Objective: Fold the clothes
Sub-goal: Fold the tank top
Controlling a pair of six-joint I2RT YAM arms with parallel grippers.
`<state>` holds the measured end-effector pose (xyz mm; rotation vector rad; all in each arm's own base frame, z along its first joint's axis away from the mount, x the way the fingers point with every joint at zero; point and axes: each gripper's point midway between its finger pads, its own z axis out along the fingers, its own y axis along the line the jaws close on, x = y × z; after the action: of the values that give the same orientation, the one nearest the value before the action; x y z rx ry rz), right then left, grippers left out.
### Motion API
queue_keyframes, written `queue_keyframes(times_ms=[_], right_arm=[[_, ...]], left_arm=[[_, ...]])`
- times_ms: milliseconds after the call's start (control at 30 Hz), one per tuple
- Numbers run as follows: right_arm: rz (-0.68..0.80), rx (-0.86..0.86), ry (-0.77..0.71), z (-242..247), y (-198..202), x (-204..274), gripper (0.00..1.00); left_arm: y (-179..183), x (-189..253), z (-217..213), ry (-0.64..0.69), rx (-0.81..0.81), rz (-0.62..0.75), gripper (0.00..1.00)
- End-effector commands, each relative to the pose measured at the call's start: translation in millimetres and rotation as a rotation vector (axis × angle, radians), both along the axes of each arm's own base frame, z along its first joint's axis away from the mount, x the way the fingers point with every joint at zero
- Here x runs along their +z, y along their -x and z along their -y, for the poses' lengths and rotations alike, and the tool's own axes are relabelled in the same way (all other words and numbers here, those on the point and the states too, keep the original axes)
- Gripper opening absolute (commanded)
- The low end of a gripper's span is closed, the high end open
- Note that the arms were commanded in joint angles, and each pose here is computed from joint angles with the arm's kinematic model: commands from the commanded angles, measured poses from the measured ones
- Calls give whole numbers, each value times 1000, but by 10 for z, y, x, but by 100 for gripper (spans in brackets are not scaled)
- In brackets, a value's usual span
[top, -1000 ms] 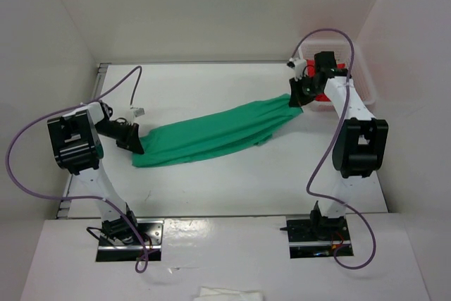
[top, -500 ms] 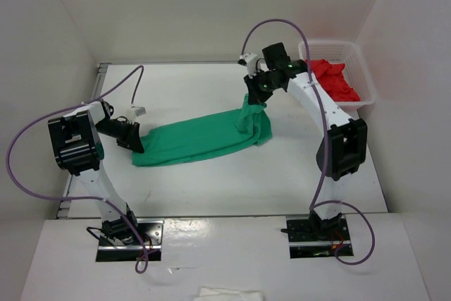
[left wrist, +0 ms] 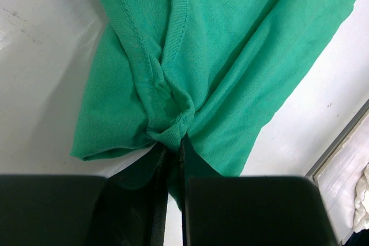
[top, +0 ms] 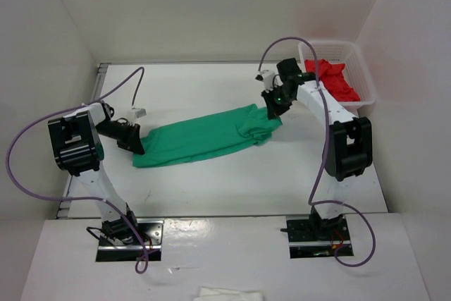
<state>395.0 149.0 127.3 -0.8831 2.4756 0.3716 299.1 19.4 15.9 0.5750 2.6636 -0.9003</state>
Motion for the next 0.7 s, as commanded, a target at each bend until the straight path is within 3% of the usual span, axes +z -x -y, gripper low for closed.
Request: queue_keyframes(times_ms=[0,300,400,433,533,567,667], right_arm=[[78,-55,43,390,-58,92,0],[40,-135,129,1010,-12,-330,6],[38,-146,150,1132,-46,-417,25],[38,-146,150,1133,-47,-417,41],[29,-163,156,1240,-54,-452,59],[38,-181,163,1311,-80,-446,64],[66,-203,180,1386,-109,-370,71]], left_arm=[[1,93,18,0,-16,33,13],[8,87,8,-7,-10,24,16],[9,104,-7,-19,-5,24,24],[12,104,-39,-20,6,23,31],[1,166,-128,-28,34,45,45],[-34,214,-162,-47,33,63,55],[-125,354,-276,-70,57,117,66]])
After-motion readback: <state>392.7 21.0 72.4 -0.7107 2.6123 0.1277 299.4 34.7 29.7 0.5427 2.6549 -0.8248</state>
